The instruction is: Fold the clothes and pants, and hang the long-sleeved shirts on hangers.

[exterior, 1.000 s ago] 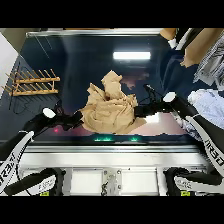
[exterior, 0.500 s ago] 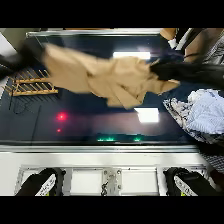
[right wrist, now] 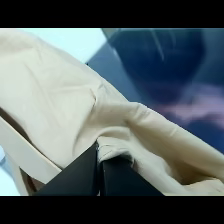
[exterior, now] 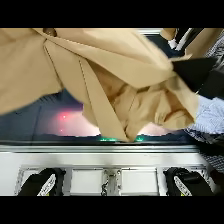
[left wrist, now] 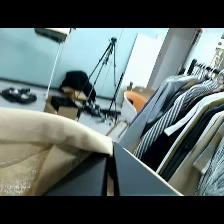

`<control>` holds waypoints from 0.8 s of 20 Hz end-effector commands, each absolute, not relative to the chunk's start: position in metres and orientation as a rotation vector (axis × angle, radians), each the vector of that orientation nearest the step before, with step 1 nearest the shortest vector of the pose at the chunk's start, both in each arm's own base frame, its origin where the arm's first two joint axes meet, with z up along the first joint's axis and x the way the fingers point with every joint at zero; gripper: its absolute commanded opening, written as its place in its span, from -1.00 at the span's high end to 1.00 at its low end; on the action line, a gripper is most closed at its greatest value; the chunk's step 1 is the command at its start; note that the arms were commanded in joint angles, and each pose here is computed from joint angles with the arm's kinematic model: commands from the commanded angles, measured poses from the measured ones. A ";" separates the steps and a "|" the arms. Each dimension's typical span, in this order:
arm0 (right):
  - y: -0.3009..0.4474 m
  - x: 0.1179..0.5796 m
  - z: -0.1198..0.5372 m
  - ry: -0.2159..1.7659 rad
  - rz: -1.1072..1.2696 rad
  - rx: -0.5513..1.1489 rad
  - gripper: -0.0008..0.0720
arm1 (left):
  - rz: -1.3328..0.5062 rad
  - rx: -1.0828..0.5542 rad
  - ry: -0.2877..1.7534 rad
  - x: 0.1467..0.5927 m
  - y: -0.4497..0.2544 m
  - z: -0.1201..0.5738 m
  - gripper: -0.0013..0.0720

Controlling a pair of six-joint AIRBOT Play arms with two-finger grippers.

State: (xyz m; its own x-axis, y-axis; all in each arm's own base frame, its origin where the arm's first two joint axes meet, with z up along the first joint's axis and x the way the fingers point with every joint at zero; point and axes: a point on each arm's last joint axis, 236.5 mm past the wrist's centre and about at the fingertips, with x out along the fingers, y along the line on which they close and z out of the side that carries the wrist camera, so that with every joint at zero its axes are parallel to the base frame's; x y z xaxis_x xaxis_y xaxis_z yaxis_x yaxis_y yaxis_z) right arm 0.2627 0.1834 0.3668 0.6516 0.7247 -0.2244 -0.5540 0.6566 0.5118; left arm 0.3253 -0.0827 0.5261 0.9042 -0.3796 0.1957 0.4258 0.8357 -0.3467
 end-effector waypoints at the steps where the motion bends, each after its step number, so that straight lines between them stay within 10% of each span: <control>1: 0.202 0.268 0.296 0.718 0.738 0.557 0.95 | -0.461 -0.418 0.081 0.396 -0.103 0.465 0.93; 7: 0.191 0.361 0.155 0.852 0.481 0.615 0.84 | -0.557 -0.458 0.568 0.519 -0.205 0.255 0.87; 9: 0.164 0.397 0.147 0.757 0.407 0.548 -0.63 | -0.550 -0.477 0.682 0.531 -0.216 0.206 -0.93; 10: 0.150 0.406 0.146 0.729 0.384 0.526 -0.87 | -0.536 -0.504 0.740 0.531 -0.213 0.190 -0.91; 16: 0.085 0.385 0.154 0.722 0.306 0.313 -0.80 | -0.447 -0.304 1.104 0.470 -0.185 0.103 -0.86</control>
State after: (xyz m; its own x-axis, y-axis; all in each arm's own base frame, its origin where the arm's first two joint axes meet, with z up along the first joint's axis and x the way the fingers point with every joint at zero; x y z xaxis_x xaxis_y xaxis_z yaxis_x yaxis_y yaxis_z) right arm 0.3949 0.1125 0.1586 0.7081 0.4516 -0.5428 -0.1585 0.8507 0.5011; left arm 0.5044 -0.1969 0.1530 0.5137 -0.5816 -0.6308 0.2326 0.8021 -0.5500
